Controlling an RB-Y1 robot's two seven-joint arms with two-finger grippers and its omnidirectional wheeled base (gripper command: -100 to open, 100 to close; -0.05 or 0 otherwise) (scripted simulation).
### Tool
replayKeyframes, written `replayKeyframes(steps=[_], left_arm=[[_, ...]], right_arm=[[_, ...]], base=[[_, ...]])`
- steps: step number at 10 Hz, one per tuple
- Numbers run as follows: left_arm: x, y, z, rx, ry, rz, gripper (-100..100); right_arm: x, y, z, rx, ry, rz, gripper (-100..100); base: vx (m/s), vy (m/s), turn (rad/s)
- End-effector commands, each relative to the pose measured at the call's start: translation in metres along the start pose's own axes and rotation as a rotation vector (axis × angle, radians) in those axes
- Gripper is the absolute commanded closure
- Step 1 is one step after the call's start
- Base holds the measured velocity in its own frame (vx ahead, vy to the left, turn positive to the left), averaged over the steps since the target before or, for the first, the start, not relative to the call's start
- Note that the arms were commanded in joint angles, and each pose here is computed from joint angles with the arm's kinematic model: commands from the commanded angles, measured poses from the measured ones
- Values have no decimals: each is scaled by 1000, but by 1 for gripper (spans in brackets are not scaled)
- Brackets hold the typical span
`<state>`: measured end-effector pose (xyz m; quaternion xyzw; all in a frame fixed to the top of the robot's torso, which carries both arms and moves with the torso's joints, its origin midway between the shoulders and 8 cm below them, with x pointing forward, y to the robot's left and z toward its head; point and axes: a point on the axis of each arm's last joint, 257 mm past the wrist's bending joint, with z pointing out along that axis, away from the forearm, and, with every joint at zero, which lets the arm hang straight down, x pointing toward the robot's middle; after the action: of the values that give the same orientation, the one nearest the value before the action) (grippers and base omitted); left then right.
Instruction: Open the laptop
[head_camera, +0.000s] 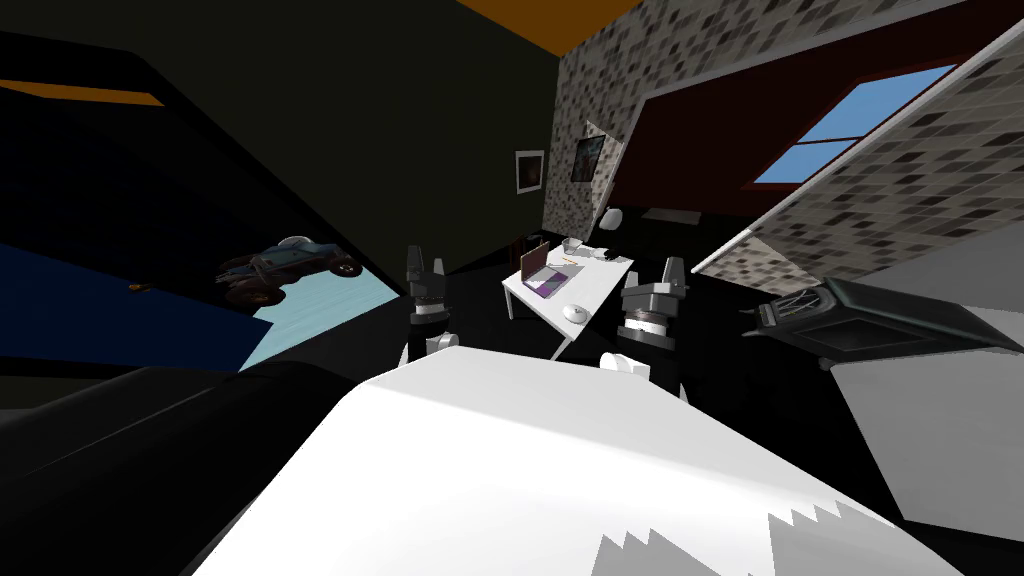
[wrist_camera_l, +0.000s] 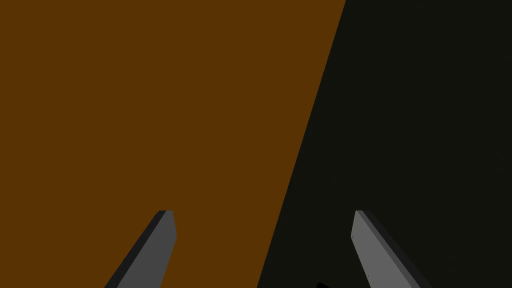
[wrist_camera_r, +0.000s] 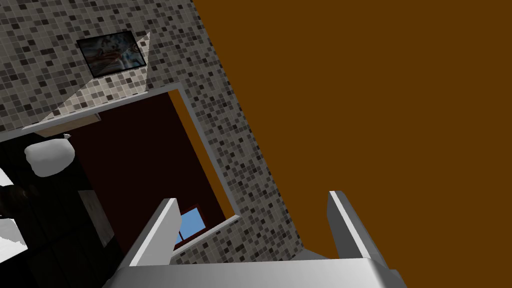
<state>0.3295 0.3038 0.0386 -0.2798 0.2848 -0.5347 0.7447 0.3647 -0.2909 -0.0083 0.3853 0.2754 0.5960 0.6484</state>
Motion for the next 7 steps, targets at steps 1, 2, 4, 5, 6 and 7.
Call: replayKeyframes(steps=[1, 2, 4, 5, 6, 7], left_arm=[[0, 0, 0, 0, 0, 0, 0], [0, 0, 0, 0, 0, 0, 0], [0, 0, 0, 0, 0, 0, 0], [0, 0, 0, 0, 0, 0, 0], [0, 0, 0, 0, 0, 0, 0], [0, 0, 0, 0, 0, 0, 0]], right_arm=[[0, 0, 0, 0, 0, 0, 0], [0, 0, 0, 0, 0, 0, 0], [0, 0, 0, 0, 0, 0, 0], [0, 0, 0, 0, 0, 0, 0], [0, 0, 0, 0, 0, 0, 0], [0, 0, 0, 0, 0, 0, 0]], base=[[0, 0, 0], [0, 0, 0], [0, 0, 0], [0, 0, 0], [0, 0, 0], [0, 0, 0]])
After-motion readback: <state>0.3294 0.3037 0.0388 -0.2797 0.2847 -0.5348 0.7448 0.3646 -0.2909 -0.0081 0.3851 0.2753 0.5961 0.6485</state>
